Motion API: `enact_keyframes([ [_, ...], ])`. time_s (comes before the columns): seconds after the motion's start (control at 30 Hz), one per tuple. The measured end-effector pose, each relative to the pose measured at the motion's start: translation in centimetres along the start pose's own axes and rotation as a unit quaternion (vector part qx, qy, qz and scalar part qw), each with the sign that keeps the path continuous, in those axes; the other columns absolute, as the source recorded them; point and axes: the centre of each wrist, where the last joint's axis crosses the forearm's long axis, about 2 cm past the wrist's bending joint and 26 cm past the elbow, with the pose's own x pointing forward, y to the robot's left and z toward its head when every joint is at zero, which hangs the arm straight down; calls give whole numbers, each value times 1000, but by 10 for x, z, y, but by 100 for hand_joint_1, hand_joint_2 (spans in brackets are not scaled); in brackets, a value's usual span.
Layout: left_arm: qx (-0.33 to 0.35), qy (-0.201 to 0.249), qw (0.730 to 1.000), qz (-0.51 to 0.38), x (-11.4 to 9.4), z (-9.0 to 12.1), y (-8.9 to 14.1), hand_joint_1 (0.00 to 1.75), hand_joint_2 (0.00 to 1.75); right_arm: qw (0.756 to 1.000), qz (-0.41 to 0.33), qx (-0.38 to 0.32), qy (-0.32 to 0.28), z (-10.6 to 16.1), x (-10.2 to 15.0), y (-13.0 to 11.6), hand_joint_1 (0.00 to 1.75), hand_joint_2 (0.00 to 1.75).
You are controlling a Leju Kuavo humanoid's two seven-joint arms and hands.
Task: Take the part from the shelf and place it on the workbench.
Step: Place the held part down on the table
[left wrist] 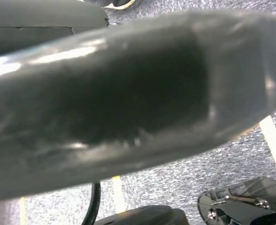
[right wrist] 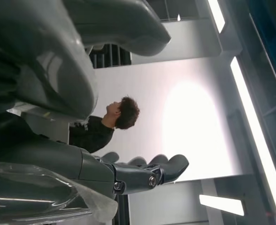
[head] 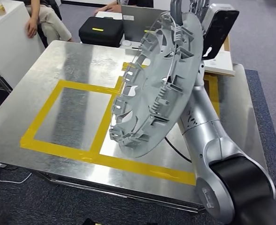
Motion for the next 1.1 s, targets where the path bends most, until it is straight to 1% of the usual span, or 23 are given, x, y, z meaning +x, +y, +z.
enact_keyframes([
  [0.2, 0, -3, 1000, -1, 1, 0, 1, 0, 0, 1000, -6, 5, -4, -2, 2, -4, 0, 0],
  [0.3, 1, -1, 1000, -2, 1, -1, 1, 0, 0, 1000, -5, -22, 2, 2, -2, -8, 0, 0],
  [0.37, 2, 1, 1000, -2, 0, -1, 2, 0, 0, 999, 11, -41, 9, 6, -5, -10, 0, 0],
  [0.43, 4, 2, 1000, -2, -1, -1, 3, 0, 0, 998, 43, -32, 36, 13, -13, -10, 0, 0],
  [0.5, 5, 2, 1000, 0, -2, -1, 3, 0, 0, 991, 97, 15, 87, 22, -22, -9, 0, 0],
  [0.53, 5, 2, 1000, 0, -2, -2, 4, 0, 0, 983, 138, 51, 111, 25, -26, -8, 0, 0],
  [0.57, 6, 3, 1000, 1, -3, -2, 5, 0, 0, 969, 190, 91, 128, 28, -30, -8, 0, 0],
  [0.63, 6, 3, 1000, 0, -4, -3, 7, 0, 0, 932, 292, 163, 140, 32, -36, -8, 0, 0],
  [0.67, 6, 3, 1000, 0, -4, -3, 7, 0, 0, 915, 327, 187, 142, 35, -39, -9, 0, 0],
  [0.7, 5, 3, 1000, 0, -4, -3, 8, 0, 0, 904, 347, 202, 145, 37, -42, -11, 0, 0],
  [0.87, 4, 4, 1000, -1, -5, -3, 8, 0, 0, 861, 419, 242, 156, 42, -49, -22, 0, 0],
  [0.93, 5, 3, 1000, -1, -5, -4, 8, 0, 0, 848, 437, 254, 160, 49, -55, -27, 0, 0],
  [1.0, 6, 2, 1000, 0, -5, -3, 8, 0, 0, 840, 443, 264, 167, 62, -64, -32, 0, 0],
  [1.1, 8, -2, 1000, 0, -5, -3, 8, 0, 0, 835, 445, 276, 170, 82, -76, -35, 0, 0],
])
